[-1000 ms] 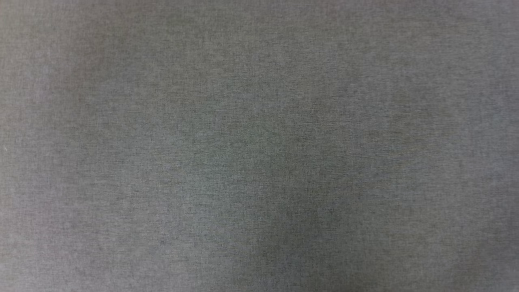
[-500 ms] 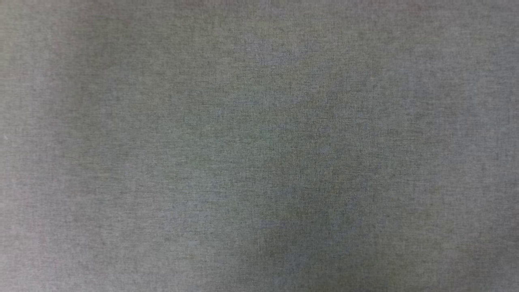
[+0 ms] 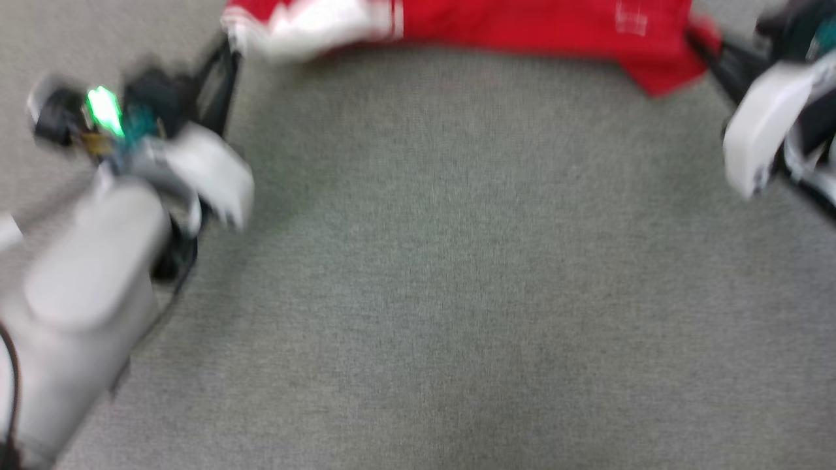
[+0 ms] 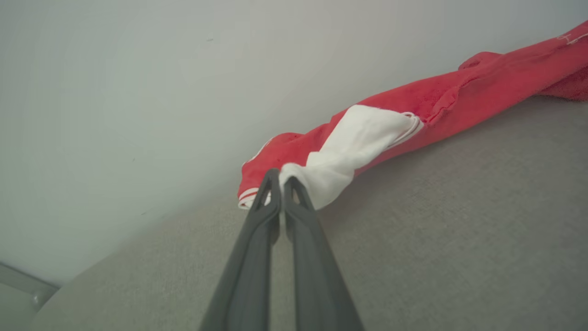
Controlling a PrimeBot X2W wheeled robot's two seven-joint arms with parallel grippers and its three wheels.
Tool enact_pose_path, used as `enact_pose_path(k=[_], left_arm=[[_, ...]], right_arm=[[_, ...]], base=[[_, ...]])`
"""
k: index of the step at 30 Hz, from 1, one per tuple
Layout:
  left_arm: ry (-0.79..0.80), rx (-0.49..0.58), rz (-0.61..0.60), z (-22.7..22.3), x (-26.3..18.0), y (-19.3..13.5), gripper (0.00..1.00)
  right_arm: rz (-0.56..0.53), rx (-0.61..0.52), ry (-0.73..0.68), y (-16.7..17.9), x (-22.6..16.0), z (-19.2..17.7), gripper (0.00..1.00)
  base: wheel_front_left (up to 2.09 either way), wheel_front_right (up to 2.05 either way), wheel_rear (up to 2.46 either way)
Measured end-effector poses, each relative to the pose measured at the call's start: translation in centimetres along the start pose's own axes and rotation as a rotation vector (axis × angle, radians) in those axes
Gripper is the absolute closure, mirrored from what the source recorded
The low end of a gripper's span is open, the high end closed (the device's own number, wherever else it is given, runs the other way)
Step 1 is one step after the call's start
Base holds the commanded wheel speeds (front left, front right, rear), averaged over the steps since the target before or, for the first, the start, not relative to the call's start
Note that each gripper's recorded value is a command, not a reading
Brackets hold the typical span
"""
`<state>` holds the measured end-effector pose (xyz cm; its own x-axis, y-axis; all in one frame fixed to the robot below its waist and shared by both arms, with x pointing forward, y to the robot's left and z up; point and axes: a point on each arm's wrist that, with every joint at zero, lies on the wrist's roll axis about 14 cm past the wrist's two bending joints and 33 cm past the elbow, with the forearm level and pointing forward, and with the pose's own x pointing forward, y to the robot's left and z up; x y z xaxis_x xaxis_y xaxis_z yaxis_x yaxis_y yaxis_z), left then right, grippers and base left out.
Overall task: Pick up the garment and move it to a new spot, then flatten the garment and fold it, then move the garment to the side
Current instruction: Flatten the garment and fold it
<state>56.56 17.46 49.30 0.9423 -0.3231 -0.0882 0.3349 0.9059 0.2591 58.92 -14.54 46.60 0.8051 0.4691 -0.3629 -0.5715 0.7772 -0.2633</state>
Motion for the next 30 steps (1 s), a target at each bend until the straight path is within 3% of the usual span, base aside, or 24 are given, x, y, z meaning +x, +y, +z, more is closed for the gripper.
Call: enact_pose_path(k=[6,18,30], left_arm=[[0.097,-0.064,0.026,-2.9,-7.4,-1.8,1.0],[0.334,-0.221,-0.021,-6.9,-21.0,-8.7,1.0],[0.479,-0.314,-0.077,-8.6,-29.7,-14.0,1.0]], right_arm=[[0.049,0.037,0.05,3.6,-4.3,-2.8,1.0],[0.067,0.114,0.18,7.7,-14.5,-8.0,1.0],[0.097,0.219,0.271,12.7,-22.3,-12.0,1.0]], base=[[0.0,0.0,0.0],[0.0,0.0,0.0],[0.0,0.0,0.0]])
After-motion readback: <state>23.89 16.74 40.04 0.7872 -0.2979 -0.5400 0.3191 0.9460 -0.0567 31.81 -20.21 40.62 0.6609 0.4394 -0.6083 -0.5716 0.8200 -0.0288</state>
